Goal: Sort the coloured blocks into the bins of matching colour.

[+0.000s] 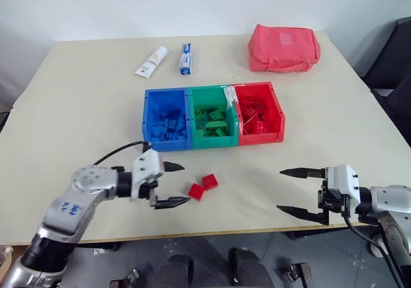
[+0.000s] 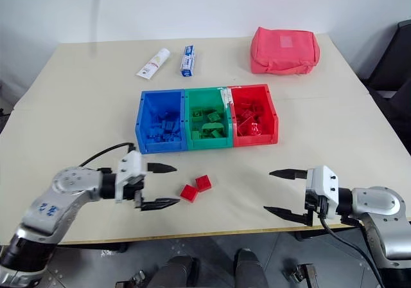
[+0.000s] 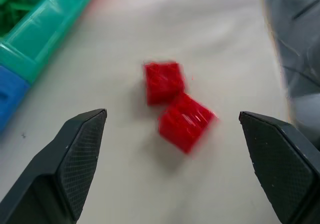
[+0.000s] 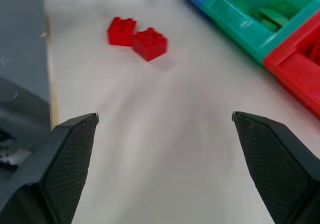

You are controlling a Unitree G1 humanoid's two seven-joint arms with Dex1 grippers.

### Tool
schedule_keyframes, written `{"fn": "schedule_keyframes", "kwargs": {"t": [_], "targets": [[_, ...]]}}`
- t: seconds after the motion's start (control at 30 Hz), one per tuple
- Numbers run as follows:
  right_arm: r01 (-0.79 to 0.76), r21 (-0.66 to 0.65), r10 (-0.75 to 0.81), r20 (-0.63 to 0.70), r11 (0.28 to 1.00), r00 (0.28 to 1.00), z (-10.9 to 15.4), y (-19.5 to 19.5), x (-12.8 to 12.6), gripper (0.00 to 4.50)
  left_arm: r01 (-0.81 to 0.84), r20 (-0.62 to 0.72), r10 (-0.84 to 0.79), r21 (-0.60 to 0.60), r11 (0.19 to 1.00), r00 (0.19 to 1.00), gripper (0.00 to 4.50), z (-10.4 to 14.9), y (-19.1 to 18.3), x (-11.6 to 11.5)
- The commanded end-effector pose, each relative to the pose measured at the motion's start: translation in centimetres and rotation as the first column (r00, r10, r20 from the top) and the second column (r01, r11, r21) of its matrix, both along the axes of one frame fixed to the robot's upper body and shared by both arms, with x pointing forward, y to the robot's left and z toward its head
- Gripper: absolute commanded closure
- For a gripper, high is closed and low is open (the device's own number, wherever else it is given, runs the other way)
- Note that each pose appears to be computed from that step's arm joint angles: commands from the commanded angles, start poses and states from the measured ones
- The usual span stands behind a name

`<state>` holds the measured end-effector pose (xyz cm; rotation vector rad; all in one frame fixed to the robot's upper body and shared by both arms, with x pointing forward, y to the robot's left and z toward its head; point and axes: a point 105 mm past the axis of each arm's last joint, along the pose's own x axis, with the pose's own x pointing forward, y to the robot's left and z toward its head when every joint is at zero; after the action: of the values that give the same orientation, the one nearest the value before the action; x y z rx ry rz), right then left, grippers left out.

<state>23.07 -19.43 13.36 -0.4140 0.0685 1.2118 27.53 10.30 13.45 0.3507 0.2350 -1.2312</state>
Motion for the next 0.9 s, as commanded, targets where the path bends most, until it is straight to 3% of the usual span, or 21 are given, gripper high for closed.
{"fn": "schedule_keyframes", "kwargs": {"t": [0.03, 0.13, 0.37, 0.47, 0.73, 0.8, 0.9], "targets": [[0.010, 0.013, -0.010, 0.057, 1.000, 0.998, 1.5, 0.4, -0.5, 0.02, 0.009, 0.028, -0.010, 0.053, 0.999, 1.000, 0.00, 0.4, -3.2, 0.6], [0.020, 0.024, -0.021, 0.028, 1.000, 0.999, 1.4, 0.8, -1.3, 0.02, -0.060, 0.052, 0.055, 0.105, 0.993, 0.997, 0.00, -0.3, -4.6, 2.4], [0.060, 0.028, -0.061, 0.052, 0.998, 0.997, 1.8, 0.9, -2.2, 0.02, -0.032, 0.009, 0.030, 0.239, 0.970, 0.999, 0.00, -2.3, -4.8, 2.2], [0.066, 0.030, -0.068, 0.055, 0.997, 0.996, 1.8, 1.1, -2.4, 0.00, -0.018, 0.009, 0.016, 0.262, 0.965, 1.000, 0.57, -2.6, -4.8, 2.4], [0.094, 0.047, -0.096, 0.055, 0.994, 0.994, 1.4, 1.6, -2.7, 0.00, 0.002, 0.037, -0.011, 0.245, 0.969, 0.999, 3.02, -1.7, -5.9, 2.9], [0.120, 0.054, -0.123, 0.064, 0.991, 0.990, 1.4, 1.3, -2.6, 0.00, 0.035, 0.044, -0.044, 0.197, 0.980, 0.998, 3.03, -0.7, -6.5, 2.8], [0.191, 0.106, -0.201, 0.085, 0.976, 0.976, 2.1, 0.7, -2.2, 0.00, 0.096, 0.099, -0.098, 0.022, 0.995, 0.990, 3.03, 2.7, -8.3, 2.9]]}}
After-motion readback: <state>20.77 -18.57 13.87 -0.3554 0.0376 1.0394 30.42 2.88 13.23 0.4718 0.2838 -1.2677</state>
